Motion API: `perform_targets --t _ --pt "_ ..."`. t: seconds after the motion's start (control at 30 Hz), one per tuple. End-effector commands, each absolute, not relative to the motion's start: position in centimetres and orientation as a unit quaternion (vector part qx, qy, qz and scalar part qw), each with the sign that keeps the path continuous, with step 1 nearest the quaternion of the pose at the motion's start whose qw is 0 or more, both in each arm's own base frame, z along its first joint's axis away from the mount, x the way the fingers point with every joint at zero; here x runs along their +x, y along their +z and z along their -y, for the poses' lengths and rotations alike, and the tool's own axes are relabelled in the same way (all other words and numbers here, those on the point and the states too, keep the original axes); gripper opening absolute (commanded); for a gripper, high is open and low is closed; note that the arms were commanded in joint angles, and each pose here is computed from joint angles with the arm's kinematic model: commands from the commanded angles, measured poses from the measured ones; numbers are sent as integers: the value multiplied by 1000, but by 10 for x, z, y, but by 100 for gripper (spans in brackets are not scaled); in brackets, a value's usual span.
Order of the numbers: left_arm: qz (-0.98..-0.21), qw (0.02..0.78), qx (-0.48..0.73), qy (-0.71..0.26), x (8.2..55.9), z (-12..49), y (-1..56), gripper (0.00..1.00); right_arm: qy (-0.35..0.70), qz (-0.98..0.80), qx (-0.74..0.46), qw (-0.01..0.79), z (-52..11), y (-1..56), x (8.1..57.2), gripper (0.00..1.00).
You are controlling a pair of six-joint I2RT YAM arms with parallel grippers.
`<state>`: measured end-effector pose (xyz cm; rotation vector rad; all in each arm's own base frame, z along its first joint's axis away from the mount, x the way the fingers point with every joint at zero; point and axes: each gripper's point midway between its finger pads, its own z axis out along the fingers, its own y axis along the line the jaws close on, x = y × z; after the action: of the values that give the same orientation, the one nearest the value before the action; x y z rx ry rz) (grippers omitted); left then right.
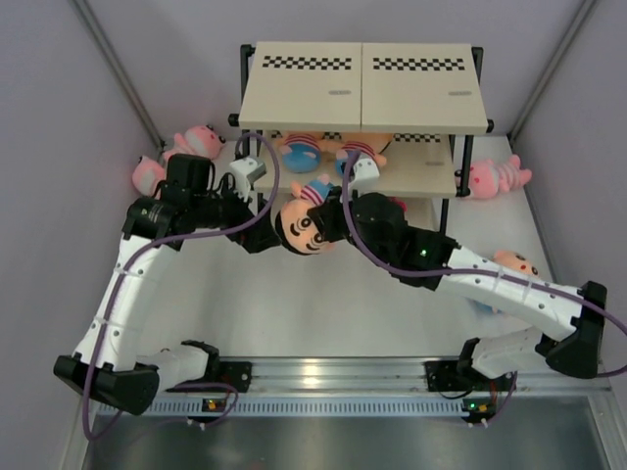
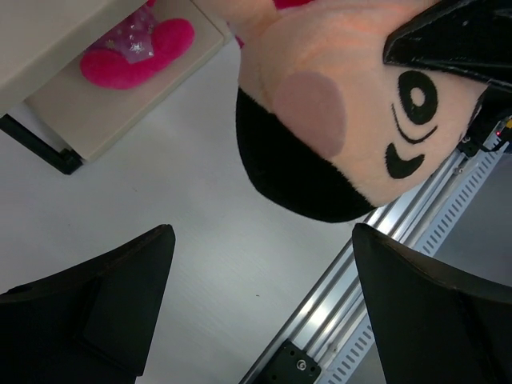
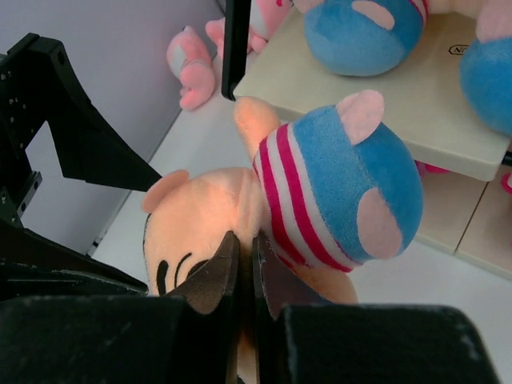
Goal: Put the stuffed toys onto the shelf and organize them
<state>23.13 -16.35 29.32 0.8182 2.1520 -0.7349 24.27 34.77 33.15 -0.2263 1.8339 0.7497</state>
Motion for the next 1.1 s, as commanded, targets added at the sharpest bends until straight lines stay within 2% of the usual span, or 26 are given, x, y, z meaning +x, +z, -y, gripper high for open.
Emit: perform_targets --t 0.0,0.13,0.37,0.4,0.43,0.47,0.57,0.6,0.63,0.7,0.73,0.8,0.83,0.9,0.93,1.07 --pt "-809 372 318 -326 237 180 316 99 378 -725 -44 574 -364 374 246 0" --pt "-806 344 319 -360 233 190 310 99 373 -728 -54 573 -376 370 246 0" --pt "-821 372 294 -317 258 182 311 98 414 -711 -85 563 -396 377 235 0" --pt "-823 372 291 -315 261 182 309 95 425 -708 -97 556 -401 379 230 0" --pt "-827 369 289 -312 263 182 306 83 433 -704 -110 552 -407 379 226 0" --pt "-831 362 288 -309 267 182 300 57 443 -698 -127 547 -411 379 221 0" --pt "-833 354 296 -305 266 180 290 10 466 -684 -185 530 -417 377 201 0" --pt "-832 354 300 -303 265 180 289 0 472 -679 -207 523 -415 377 193 0" --pt "-829 355 308 -301 264 180 287 0 463 -677 -229 524 -414 374 189 1" --pt "-823 355 322 -304 260 180 285 0 468 -669 -292 498 -410 370 170 13" --pt "-815 360 340 -301 259 180 284 0 454 -661 -325 501 -404 369 170 40" --pt "-802 366 365 -301 251 179 283 0 433 -666 -391 464 -378 366 163 72" --pt "-787 373 394 -293 248 177 280 0 402 -647 -439 476 -365 367 165 78" --pt "-759 372 443 -298 233 177 272 0 366 -640 -504 450 -325 365 160 87" --pt "-750 368 459 -303 227 178 269 0 332 -604 -563 457 -310 364 160 87" --pt "-724 328 500 -346 202 183 251 0 241 -535 -656 474 -271 364 164 93"
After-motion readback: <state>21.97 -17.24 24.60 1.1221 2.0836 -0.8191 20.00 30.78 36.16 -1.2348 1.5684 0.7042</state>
